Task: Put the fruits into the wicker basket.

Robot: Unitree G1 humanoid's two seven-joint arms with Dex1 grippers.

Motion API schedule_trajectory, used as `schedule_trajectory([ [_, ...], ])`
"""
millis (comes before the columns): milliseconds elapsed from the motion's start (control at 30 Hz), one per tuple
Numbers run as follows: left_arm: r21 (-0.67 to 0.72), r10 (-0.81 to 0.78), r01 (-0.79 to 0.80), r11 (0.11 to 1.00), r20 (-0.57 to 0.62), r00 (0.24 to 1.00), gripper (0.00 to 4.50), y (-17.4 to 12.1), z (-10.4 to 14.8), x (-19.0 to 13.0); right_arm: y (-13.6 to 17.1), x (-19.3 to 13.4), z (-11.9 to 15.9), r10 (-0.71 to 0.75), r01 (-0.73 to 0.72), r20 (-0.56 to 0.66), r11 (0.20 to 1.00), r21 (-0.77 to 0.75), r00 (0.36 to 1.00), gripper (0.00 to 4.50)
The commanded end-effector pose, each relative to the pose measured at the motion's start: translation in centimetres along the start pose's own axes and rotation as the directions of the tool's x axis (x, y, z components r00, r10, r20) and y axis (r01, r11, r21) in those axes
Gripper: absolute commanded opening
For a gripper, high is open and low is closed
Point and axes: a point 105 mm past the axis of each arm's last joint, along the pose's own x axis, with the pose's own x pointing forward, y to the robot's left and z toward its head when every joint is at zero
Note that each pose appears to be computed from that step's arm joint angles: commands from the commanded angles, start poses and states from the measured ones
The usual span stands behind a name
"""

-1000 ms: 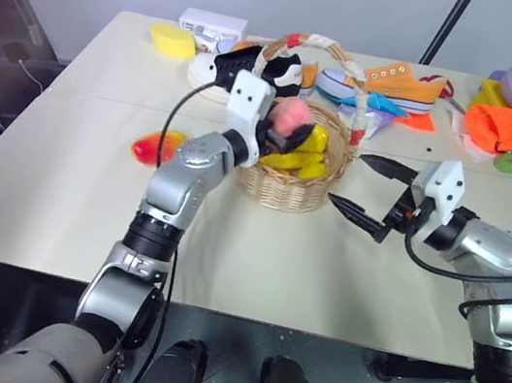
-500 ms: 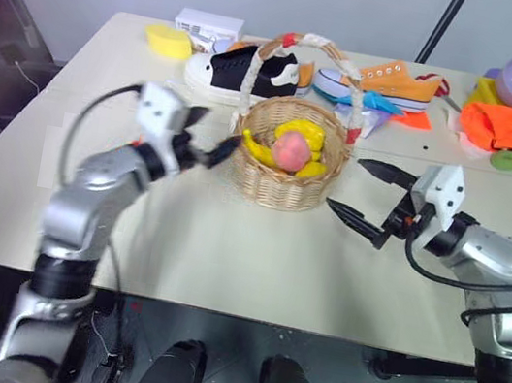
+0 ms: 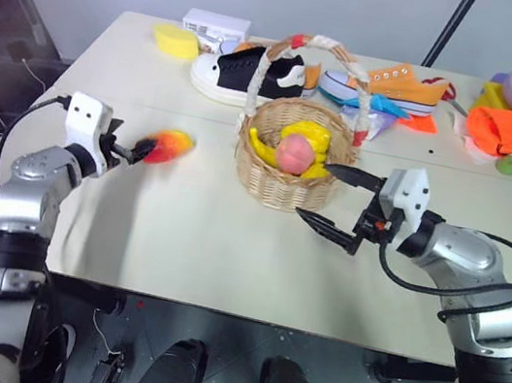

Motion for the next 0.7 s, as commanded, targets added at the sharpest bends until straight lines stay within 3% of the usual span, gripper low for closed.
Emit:
schedule_trajectory([
  [33,0.015,-0.105,0.105,0.994,0.035,0.994,4.43,-1.2,1.1,1.2,0.0,0.1,1.3,0.000,0.001,0.033,0.999,-0.050,0.999,4.50],
  [467,0.017,-0.147,0.151,0.988,-0.133,0.980,4.43,-1.9,-2.5,3.0,-0.3,-0.3,1.2,-0.029,0.031,0.016,0.997,-0.074,0.999,4.50],
  [667,0.000,-0.128,0.129,0.992,-0.141,0.982,4.43,-1.8,-3.3,3.1,-0.4,-0.3,1.3,-0.030,0.031,0.017,0.996,-0.078,0.999,4.50],
  [700,0.000,-0.125,0.126,0.992,-0.137,0.983,3.90,-1.7,-3.3,3.1,-0.4,-0.4,1.2,-0.031,0.032,0.013,0.996,-0.079,0.999,4.50],
])
